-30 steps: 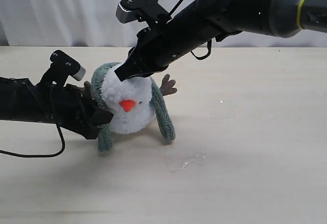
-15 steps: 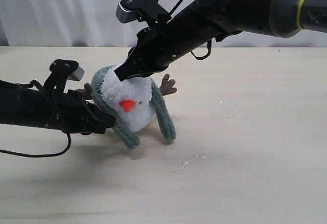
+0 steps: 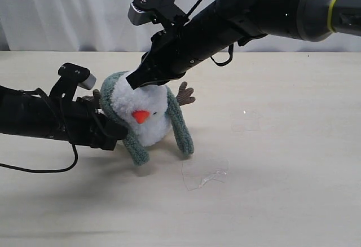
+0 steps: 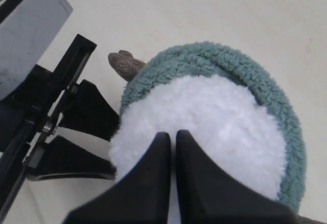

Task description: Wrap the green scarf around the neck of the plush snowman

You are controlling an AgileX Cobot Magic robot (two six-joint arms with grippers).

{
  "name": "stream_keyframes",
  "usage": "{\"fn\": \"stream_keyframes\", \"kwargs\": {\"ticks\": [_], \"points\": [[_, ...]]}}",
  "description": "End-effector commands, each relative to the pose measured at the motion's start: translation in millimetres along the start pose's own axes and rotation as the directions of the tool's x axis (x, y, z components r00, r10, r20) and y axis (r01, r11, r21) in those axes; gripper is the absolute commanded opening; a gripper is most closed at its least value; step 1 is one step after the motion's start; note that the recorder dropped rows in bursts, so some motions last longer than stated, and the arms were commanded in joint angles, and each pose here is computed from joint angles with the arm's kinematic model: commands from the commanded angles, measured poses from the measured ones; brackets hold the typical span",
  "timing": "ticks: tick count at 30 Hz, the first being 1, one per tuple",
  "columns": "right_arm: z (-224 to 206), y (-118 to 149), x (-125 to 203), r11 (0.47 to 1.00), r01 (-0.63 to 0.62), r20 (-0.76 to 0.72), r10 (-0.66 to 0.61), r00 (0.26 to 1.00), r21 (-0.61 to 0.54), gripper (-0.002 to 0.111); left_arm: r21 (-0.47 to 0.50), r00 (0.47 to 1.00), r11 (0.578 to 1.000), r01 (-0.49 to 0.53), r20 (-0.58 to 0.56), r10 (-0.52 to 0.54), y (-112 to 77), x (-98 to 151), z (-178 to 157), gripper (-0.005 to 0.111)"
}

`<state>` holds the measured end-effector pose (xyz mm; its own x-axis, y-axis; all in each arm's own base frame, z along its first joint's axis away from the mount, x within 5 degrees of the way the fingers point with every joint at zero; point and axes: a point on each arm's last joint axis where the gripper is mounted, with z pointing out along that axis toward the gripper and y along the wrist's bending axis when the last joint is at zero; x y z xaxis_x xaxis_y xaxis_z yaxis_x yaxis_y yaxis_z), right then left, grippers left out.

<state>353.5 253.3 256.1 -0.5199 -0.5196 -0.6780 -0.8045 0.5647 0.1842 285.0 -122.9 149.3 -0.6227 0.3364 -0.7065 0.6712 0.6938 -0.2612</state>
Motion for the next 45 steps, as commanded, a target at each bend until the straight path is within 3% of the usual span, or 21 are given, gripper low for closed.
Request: {"fn": "stream_keyframes", "kwargs": {"ticks": [1,3,7,15,20,27,30,33,38,41,45], "points": [[-0.8,0.8,-1.8,1.000,-0.010,0.006,0.010,1.000,-0.001,0.004,0.005,0.997,0.997,-0.077,-0.010,0.077,-3.9,-4.6,-7.6,0.052],[-0.8,0.8,-1.8,1.000,-0.012,0.006,0.012,1.000,-0.001,0.004,0.009,0.990,0.991,-0.137,-0.023,0.137,-6.3,-5.7,-12.3,0.057],[-0.8,0.8,-1.8,1.000,-0.013,0.006,0.013,1.000,-0.001,0.004,-0.024,0.982,0.982,-0.187,0.018,0.188,-11.9,-16.7,-27.6,0.056],[-0.8,0.8,-1.8,1.000,-0.013,0.006,0.013,1.000,-0.001,0.004,-0.229,0.971,0.953,-0.200,0.081,0.224,-17.4,-27.2,-66.9,0.056],[-0.8,0.8,-1.8,1.000,-0.018,0.006,0.018,1.000,-0.001,0.004,-0.187,0.974,0.962,-0.198,0.072,0.214,-22.1,-19.0,-66.0,0.056],[-0.8,0.8,-1.8,1.000,-0.020,0.006,0.020,1.000,-0.001,0.004,-0.003,0.972,0.977,-0.211,0.102,0.210,-39.1,-18.3,-64.6,0.056],[-0.8,0.8,-1.8,1.000,-0.020,0.006,0.020,1.000,-0.001,0.004,-0.033,0.973,0.978,-0.205,0.101,0.207,-36.3,-18.8,-64.7,0.056],[-0.8,0.8,-1.8,1.000,-0.020,0.006,0.020,1.000,-0.001,0.004,-0.164,0.973,0.973,-0.164,0.136,0.187,-24.9,-30.8,-68.5,0.056],[-0.8,0.9,-1.7,1.000,-0.020,0.005,0.020,1.000,-0.002,0.004,-0.383,0.972,0.918,-0.100,0.158,0.172,-4.7,-43.3,-76.9,0.036],[-0.8,0.9,-1.7,1.000,-0.020,0.005,0.020,1.000,-0.002,0.004,-0.384,0.955,0.908,-0.167,0.167,0.246,-6.3,-51.9,-78.8,0.022],[-0.8,1.1,-1.4,1.000,-0.020,0.002,0.020,1.000,-0.005,0.004,-0.292,0.926,0.929,-0.226,0.233,0.298,-16.8,-63.9,-78.4,0.009]]}}
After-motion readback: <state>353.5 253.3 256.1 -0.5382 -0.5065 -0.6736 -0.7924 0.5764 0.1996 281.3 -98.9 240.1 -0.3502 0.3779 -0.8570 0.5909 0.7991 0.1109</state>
